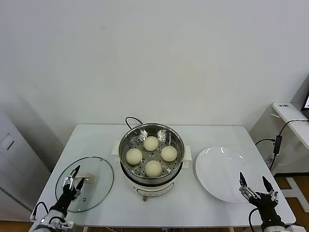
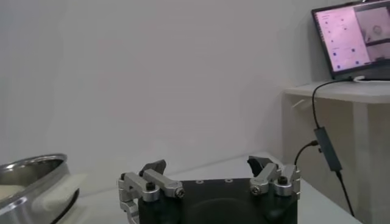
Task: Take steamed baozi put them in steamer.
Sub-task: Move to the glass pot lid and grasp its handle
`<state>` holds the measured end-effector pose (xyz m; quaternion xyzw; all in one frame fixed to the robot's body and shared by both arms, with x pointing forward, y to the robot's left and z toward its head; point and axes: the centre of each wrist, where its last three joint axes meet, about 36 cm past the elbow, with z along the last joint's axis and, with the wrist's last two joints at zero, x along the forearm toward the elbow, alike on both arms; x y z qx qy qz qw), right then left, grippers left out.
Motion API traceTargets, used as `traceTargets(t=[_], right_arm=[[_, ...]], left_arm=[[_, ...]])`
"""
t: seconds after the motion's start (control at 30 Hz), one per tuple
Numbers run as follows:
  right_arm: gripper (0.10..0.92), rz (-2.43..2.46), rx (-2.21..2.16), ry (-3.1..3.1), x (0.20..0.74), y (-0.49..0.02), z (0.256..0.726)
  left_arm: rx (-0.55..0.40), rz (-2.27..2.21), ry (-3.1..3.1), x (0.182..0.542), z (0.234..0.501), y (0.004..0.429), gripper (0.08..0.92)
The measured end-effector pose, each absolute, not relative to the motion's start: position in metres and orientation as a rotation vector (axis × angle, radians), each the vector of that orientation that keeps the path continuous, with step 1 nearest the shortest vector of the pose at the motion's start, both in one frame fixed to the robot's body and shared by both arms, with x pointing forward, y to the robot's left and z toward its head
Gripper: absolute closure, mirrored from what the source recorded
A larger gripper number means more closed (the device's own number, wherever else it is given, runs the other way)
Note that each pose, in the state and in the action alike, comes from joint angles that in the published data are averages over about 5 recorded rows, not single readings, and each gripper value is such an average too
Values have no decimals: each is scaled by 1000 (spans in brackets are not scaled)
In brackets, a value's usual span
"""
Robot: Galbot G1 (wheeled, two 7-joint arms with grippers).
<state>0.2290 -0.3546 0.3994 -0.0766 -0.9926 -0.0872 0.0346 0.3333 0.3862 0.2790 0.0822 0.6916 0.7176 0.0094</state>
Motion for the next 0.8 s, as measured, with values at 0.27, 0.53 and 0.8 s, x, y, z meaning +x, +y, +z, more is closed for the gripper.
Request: traceTargets(t=[0.27, 0.53, 0.8], right_arm=[[200, -260, -246, -3049, 227, -355, 399], [200, -258, -249, -3050, 227, -354, 399], [200, -257, -253, -3055, 225, -353, 398]], left_arm=[[239, 2283, 2146, 351, 272, 391, 222], [235, 2255, 2172, 353, 263, 393, 449], [197, 2209, 2185, 358, 260, 394, 683]])
